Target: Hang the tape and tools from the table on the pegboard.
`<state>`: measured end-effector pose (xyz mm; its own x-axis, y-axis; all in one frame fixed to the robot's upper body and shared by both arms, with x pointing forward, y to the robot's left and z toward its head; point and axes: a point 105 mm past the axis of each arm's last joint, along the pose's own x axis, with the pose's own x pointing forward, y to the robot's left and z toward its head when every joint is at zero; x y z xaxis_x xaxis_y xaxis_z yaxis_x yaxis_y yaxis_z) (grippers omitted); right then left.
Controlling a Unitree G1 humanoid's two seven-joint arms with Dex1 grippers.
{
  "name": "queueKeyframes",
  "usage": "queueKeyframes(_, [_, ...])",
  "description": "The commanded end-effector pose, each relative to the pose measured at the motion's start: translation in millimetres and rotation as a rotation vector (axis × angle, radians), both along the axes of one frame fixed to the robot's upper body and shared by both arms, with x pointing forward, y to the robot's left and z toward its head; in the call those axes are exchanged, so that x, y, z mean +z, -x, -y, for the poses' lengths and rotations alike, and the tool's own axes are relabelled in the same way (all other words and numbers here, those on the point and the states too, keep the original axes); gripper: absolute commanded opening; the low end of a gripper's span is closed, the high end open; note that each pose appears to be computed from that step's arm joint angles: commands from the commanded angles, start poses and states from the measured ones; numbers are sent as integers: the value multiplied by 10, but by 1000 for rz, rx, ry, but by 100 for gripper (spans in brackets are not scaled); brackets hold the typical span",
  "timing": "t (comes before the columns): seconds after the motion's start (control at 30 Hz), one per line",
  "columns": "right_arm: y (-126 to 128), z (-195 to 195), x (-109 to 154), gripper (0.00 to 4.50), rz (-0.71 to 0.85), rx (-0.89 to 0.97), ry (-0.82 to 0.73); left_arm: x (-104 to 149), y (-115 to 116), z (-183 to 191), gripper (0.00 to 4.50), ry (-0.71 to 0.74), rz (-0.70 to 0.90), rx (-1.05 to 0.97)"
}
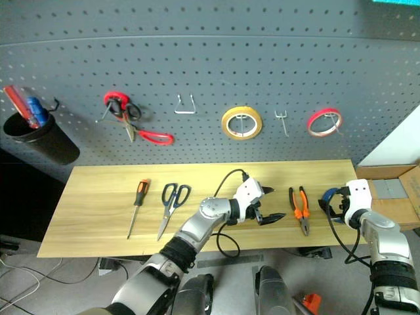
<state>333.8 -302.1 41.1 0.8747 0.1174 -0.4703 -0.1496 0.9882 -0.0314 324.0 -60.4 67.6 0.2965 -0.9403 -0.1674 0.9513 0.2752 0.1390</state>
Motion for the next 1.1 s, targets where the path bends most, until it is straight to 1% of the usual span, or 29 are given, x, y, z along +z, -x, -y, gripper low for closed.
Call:
queueKeyframes(0.03, [17,38,-64,450,-21,6,9,64,85,124,447,22,27,-56])
queueKeyframes(0.1, [25,38,-158,450,-47,9,10,49,125,144,447,21,24,-73])
queueKeyframes(0.27, [-21,96,-289,450,-80,-8,8,81,138,141,447,27,24,-74])
queueKeyframes(0.5, [-139,172,-286,450,-74,-18,22,134,101,150,447,36,25,-63])
queueKeyframes(0.6, [-159,148,-271,392,-66,4,16,171,79,166,450,52,19,-54])
queueKeyframes(0.63, [-160,140,-273,364,-66,9,10,173,74,167,450,52,18,-53])
queueKeyframes(0.93, [-155,130,-303,60,-67,37,44,161,41,145,450,40,18,-52])
queueKeyframes(0.97, [-157,128,-307,41,-67,37,46,158,36,146,450,40,17,-52])
queueKeyframes(1.1, [-169,94,-302,39,-46,82,136,193,62,158,450,66,-4,-76])
